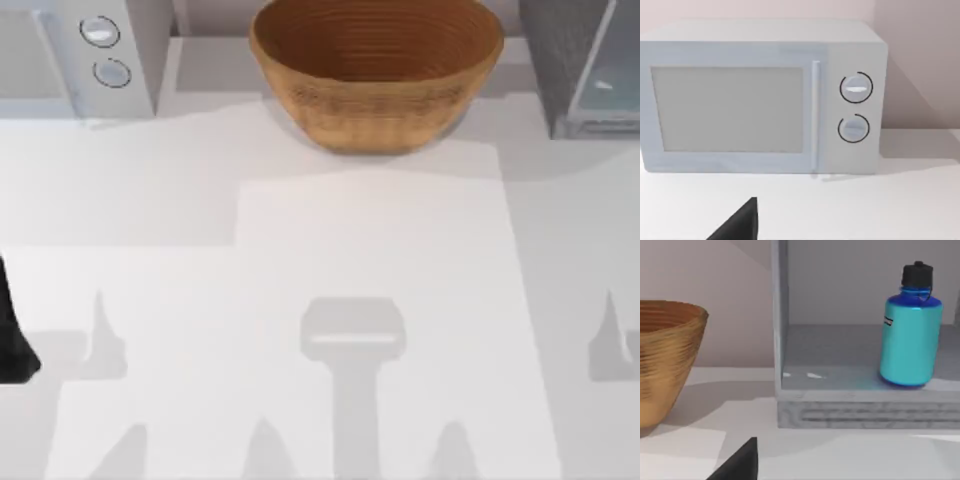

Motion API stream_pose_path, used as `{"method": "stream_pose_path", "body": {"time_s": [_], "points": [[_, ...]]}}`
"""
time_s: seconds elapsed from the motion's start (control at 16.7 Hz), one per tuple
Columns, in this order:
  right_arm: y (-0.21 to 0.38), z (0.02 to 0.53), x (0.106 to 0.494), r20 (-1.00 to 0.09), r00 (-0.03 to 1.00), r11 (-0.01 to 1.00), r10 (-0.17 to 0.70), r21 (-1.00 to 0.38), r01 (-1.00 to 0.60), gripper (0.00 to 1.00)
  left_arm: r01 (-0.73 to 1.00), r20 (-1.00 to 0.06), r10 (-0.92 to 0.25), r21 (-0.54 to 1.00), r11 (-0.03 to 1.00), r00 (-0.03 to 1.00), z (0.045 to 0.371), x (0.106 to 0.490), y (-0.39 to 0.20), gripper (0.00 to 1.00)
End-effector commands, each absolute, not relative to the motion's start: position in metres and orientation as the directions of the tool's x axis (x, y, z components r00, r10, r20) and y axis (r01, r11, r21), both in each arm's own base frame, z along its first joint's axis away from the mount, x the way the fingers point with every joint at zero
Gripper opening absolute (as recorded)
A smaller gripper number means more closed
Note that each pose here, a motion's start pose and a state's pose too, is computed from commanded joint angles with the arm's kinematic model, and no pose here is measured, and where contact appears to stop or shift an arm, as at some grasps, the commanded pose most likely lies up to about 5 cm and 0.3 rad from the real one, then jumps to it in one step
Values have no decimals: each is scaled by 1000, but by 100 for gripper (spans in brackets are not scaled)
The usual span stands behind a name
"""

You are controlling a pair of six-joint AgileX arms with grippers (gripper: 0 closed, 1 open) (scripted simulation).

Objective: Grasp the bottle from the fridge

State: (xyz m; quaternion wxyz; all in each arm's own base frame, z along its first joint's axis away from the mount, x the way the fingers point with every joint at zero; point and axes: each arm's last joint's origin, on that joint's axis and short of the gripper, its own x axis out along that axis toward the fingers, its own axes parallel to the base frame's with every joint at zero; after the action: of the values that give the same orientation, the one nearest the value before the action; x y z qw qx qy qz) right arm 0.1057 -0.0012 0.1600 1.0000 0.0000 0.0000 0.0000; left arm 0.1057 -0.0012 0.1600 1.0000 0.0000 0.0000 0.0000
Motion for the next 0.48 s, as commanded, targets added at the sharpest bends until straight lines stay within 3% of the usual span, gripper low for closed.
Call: {"method": "stream_pose_path", "body": {"time_s": [0.48], "points": [[-8,176,118,43,999,1000,-2,-8,3,100,0,0,0,0,1000,1000,160,106,-1,100]]}}
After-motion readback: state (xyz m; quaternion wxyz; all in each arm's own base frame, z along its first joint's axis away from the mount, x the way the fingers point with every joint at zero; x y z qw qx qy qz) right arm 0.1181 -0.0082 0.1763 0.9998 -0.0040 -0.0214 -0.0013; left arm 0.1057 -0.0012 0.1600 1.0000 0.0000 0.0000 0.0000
